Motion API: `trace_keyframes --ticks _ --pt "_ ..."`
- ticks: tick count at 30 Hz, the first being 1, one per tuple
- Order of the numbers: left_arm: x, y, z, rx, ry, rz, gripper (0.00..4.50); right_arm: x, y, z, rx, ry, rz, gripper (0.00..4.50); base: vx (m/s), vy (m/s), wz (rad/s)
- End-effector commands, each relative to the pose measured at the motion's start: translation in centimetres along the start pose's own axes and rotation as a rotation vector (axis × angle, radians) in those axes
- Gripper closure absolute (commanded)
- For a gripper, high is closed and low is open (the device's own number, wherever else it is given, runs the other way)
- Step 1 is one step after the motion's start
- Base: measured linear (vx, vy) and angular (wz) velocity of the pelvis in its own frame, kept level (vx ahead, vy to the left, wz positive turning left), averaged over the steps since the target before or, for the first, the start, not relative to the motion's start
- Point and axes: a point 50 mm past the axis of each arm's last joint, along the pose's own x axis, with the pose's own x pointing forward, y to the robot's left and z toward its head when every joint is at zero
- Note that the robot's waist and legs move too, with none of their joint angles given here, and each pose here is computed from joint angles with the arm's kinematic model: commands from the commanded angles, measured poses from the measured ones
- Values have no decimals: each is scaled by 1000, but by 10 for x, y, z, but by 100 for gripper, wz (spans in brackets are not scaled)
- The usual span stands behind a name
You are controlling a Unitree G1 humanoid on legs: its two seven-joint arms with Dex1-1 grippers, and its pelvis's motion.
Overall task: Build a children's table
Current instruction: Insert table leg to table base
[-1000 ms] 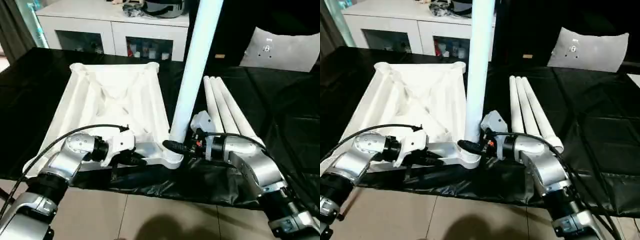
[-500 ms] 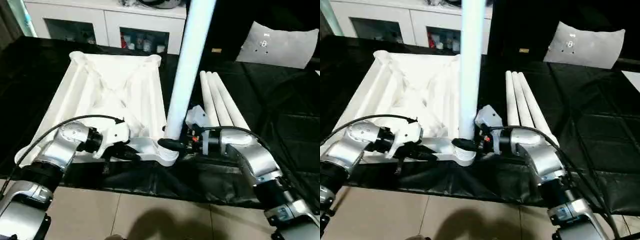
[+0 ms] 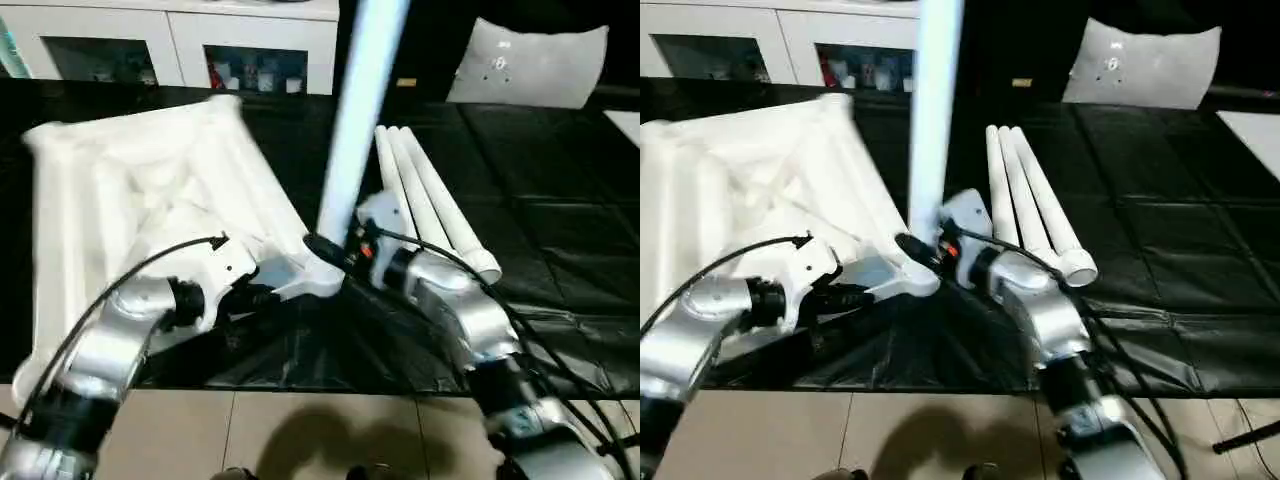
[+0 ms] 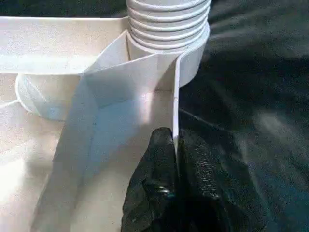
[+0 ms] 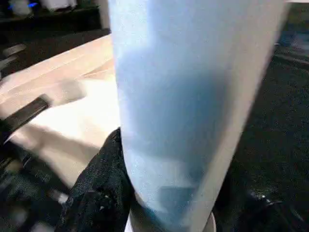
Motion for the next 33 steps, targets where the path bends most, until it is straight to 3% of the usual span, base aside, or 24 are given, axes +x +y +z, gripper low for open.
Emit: trace_keyframes --ticks 1,3,9,20,22,30,33 --pt "1 -17 39 73 -167 -62 450 -16 -11 -61 117 268 -148 262 0 0 0" --pt "8 -28 47 45 -169 -52 450 -8 -9 -59 123 272 -123 262 0 0 0" --pt "6 -28 43 89 -52 -36 450 -3 5 -67 99 343 30 262 0 0 0" --pt "7 -19 41 55 0 73 450 -3 -2 -68 105 340 2 262 0 0 0" --pt "8 -16 44 54 -21 104 450 -3 -4 -67 103 329 -8 206 0 0 0" --pt "10 -12 45 117 -82 71 450 -5 -11 -61 97 249 -46 138 0 0 0" --pt "11 -9 44 153 -110 41 450 -8 -15 -55 112 172 -45 110 0 0 0"
